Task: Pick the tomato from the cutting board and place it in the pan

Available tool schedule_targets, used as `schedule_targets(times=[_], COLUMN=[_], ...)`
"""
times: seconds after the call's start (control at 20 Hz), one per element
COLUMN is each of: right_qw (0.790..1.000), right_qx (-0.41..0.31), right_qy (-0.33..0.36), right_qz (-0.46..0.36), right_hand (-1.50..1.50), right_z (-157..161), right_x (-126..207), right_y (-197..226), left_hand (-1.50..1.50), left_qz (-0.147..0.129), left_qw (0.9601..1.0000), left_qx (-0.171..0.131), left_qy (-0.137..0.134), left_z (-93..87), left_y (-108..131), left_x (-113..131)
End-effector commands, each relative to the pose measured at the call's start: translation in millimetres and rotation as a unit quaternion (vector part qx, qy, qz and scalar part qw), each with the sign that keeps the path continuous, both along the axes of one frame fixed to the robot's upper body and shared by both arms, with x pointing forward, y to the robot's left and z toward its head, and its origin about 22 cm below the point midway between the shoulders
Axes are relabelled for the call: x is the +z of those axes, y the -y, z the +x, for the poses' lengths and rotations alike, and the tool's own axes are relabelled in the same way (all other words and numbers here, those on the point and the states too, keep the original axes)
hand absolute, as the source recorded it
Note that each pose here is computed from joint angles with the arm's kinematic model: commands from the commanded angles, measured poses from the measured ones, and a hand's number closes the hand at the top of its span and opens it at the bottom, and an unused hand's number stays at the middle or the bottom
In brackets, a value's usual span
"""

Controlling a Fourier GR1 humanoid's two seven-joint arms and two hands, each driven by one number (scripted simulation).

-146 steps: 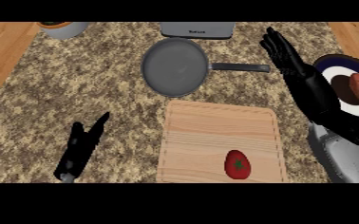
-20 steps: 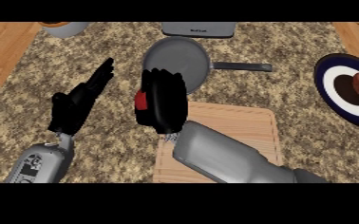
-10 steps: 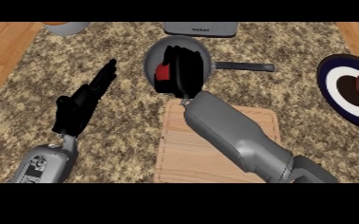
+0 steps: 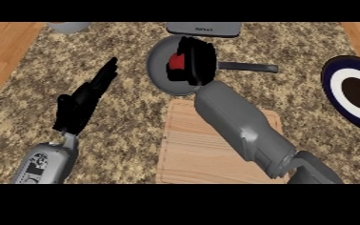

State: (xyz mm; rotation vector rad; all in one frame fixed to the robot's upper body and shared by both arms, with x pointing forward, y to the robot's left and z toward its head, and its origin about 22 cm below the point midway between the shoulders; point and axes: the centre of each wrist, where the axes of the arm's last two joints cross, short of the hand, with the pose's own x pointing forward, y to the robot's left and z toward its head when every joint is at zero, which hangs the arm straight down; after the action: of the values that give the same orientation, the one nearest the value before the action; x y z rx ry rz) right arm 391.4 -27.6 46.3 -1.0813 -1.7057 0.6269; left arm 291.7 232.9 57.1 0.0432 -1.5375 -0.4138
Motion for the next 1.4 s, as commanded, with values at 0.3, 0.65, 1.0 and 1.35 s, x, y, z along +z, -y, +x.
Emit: schedule_targets(times=[0.3,0.65,1.0,1.35], right_qw=[0.985,0.981,0.945,0.915], right_qx=[-0.049,-0.013,0.03,0.114], right_qy=[-0.162,-0.087,-0.053,-0.069], right_qz=[0.044,0.17,0.323,0.38], right_hand=[-1.5,-1.5,-1.5,-1.5], right_z=[18,28,28,13], right_x=[-18,5,3,-50], right_y=[37,42,66,111], left_hand=[0.0,0.0,0.0,0.0], left_qz=[0.0,-0.002,0.001,0.001], left_qw=[0.9999,0.9999,1.0,0.9999], left_qx=[-0.011,-0.007,0.001,0.012], left_qy=[0.012,0.009,0.005,-0.001], left_z=[4.5,-1.6,-4.8,-9.8], left_y=[9,5,3,-2], left_x=[13,5,0,-4])
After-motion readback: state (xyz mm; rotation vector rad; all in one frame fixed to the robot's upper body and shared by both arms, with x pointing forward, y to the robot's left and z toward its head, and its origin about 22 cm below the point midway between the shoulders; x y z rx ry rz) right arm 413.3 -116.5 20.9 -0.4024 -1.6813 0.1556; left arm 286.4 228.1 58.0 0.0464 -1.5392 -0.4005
